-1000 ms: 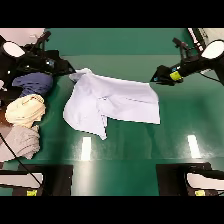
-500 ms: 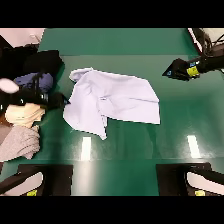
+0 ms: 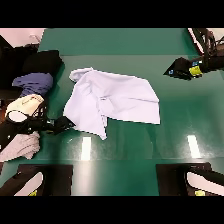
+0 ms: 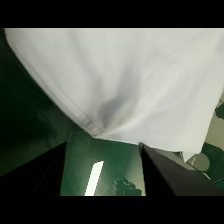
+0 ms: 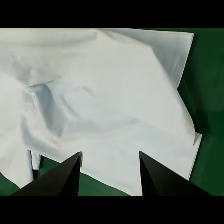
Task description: Fold the shirts.
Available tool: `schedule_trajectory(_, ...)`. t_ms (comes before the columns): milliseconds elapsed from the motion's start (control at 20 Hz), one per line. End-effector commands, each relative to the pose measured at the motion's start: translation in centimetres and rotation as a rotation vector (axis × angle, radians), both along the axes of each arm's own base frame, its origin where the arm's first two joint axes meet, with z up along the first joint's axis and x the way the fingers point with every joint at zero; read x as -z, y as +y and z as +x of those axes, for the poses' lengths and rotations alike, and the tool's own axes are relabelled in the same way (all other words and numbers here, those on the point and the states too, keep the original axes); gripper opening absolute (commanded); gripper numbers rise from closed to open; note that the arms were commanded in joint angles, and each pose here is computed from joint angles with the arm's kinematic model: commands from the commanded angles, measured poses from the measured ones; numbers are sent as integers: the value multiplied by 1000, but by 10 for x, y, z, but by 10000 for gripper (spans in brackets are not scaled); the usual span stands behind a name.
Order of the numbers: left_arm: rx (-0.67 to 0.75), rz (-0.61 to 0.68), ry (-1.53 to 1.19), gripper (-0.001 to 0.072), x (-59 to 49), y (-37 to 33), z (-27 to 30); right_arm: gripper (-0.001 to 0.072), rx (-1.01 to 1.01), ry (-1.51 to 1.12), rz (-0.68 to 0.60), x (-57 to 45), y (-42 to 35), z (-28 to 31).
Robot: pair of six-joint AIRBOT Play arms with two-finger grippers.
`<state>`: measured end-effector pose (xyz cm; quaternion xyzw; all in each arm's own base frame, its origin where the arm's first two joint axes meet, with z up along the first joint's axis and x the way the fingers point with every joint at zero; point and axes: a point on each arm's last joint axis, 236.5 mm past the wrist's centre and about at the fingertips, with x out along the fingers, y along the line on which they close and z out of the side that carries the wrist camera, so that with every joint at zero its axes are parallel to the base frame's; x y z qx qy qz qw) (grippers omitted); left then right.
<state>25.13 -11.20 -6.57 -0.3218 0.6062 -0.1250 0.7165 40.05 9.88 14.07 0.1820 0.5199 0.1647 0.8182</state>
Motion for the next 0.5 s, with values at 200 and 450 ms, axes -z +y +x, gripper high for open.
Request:
schedule_trajectory(200, 21, 41, -77, 544, 6, -18, 8, 405, 1, -2, 0, 0, 0, 0)
schedule_trajectory(450, -24, 65, -102, 543, 7, -28, 18, 405, -17, 32, -3, 3, 1, -8)
